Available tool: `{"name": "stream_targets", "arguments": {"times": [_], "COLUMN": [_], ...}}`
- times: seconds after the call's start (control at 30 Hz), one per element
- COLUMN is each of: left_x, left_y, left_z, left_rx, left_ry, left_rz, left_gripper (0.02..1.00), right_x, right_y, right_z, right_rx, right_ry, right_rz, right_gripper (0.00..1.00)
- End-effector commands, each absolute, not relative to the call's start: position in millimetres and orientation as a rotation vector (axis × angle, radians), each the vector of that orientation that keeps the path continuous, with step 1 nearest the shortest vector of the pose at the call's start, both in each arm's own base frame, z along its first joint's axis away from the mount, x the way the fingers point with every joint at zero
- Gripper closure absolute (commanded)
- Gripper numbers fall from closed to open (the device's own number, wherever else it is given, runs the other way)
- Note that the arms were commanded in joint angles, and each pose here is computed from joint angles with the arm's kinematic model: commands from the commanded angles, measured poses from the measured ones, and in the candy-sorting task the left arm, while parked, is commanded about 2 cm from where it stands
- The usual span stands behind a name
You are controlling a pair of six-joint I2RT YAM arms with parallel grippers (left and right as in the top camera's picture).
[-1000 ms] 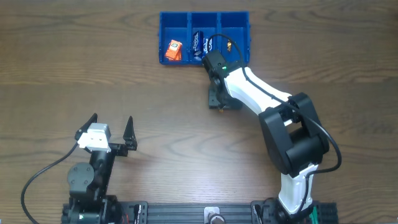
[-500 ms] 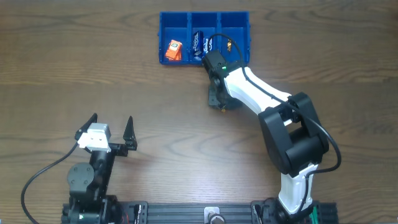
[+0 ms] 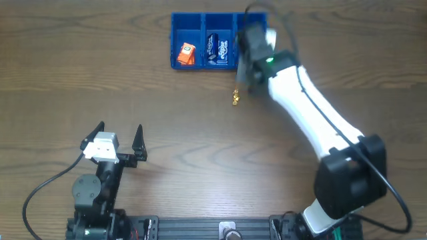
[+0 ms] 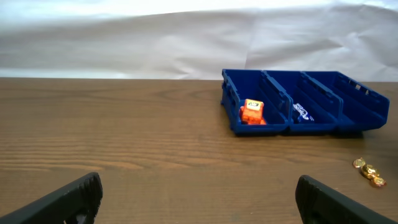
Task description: Sort Candies Into Trays
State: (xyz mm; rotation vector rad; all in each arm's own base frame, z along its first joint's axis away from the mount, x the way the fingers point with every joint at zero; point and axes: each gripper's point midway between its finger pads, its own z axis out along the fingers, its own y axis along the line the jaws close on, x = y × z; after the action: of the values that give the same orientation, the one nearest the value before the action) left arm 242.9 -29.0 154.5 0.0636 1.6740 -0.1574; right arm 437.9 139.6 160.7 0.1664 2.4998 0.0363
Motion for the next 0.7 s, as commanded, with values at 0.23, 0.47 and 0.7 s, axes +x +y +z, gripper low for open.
{"name": "stream_targets", "arguments": {"times": [0.23,0.47,0.7], "left_x": [242.0,242.1,242.1], "left_y": [-29.9,-29.9,-29.9], "left_z": [137.9,138.0,138.0], "left_rx": [0.080,0.080,0.080], "left_ry": [1.722,1.721,1.721], "left_rz": [-0.154,-0.155,-0.154], "left_gripper": [0.020,0.020,0.020], "right_x": [504.7,513.9,514.7], "right_y": [120.7,122.6,123.0], "right_z": [149.6,105.1,86.8], "right_rx": [0.076,0.067,0.060], "right_ry": [2.331,2.383,2.410], "right_rz": [-0.130,-0.158,-0.171], "right_gripper": [0.954,0.741,0.180]}}
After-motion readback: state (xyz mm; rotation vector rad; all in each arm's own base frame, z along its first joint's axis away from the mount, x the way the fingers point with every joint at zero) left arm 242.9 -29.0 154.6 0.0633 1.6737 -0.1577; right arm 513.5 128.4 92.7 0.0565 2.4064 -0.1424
